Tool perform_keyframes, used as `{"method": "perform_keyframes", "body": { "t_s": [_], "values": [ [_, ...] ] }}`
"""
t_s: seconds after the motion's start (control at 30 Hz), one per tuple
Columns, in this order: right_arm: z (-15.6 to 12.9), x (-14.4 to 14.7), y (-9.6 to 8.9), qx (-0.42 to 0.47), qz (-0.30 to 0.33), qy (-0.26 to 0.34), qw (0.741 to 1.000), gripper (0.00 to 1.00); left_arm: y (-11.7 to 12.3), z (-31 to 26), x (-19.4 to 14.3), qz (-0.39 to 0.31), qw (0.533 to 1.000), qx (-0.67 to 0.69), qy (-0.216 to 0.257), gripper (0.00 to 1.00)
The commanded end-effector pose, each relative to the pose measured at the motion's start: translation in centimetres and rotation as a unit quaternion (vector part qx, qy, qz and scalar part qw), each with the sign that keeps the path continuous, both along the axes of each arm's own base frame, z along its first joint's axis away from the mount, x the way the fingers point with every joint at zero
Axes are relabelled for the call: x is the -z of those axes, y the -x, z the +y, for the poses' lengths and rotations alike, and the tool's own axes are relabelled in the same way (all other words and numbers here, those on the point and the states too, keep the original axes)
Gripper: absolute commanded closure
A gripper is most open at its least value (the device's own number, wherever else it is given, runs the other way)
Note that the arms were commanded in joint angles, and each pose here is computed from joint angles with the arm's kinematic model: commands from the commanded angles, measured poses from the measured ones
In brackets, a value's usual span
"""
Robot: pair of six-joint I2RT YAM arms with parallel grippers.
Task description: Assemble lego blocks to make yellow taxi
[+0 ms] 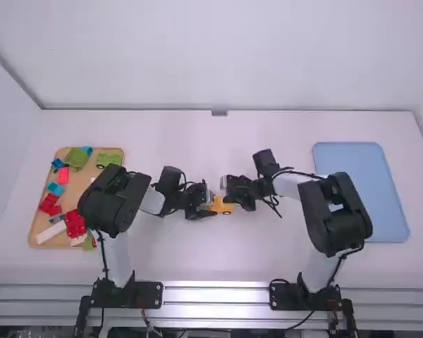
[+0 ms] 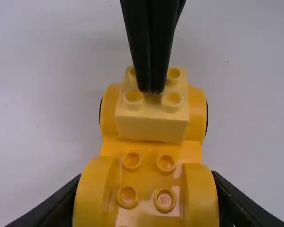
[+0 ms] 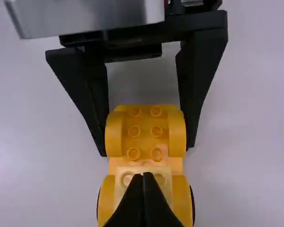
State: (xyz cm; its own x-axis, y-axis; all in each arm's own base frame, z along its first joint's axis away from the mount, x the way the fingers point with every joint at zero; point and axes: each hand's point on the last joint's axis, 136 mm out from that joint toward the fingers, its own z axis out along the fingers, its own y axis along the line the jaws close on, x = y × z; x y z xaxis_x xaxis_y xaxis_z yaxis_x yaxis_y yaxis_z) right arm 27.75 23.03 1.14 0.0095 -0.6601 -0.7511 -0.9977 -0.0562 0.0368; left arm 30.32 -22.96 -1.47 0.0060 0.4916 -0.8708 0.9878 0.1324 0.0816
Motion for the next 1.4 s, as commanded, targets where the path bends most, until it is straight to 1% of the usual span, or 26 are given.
{"method": "perform_keyframes", "body": {
  "t_s": [0.0, 0.1, 0.37, 0.5, 0.53, 0.67, 0.83, 1.03, 1.27, 1.37],
  "values": [
    [-1.9, 3.1, 0.9, 0.014, 0.021, 0.082, 0.996, 1.0, 0.2, -0.2, 0.2, 0.003, 1.0, 0.004, 0.0, 0.48],
    [-2.2, 3.3, 1.1, 0.026, 0.033, 0.091, 0.995, 1.0, 0.2, -0.1, 0.2, 0.003, 1.0, 0.003, 0.0, 0.48],
    [-1.2, 3.1, 1.1, 0.011, 0.019, 0.079, 0.997, 1.0, 0.2, -0.1, 0.2, 0.003, 1.0, 0.003, 0.0, 0.48],
    [-0.9, 3.3, 1.5, 0.005, 0.019, 0.088, 0.996, 1.0, 0.2, -0.1, 0.2, 0.003, 1.0, 0.003, 0.0, 0.48],
    [-1.0, 3.4, 1.6, 0.004, 0.02, 0.095, 0.995, 1.0, 0.2, -0.1, 0.2, 0.003, 1.0, 0.004, 0.0, 0.48],
    [-1.2, 3.8, 2.1, 0.005, 0.022, 0.094, 0.995, 1.0, 0.1, 0.0, 0.2, 0.002, 1.0, 0.001, 0.0, 0.48],
    [-2.3, 5.2, 2.5, 0.047, 0.036, 0.09, 0.994, 1.0, 0.1, 0.1, 0.2, 0.001, 1.0, 0.001, 0.0, 0.48],
    [-3.1, 5.8, 3.3, 0.059, 0.051, 0.085, 0.993, 1.0, 0.1, 0.0, 0.2, 0.001, 1.0, 0.001, 0.0, 0.48],
    [-3.3, 6.7, 2.9, 0.068, 0.056, 0.089, 0.992, 1.0, 0.1, -0.1, 0.2, 0.001, 1.0, 0.003, 0.0, 0.48],
    [-2.7, 6.2, 2.4, 0.065, 0.058, 0.077, 0.993, 1.0, 0.2, -0.1, 0.2, 0.001, 1.0, 0.003, 0.0, 0.48]
  ]
}}
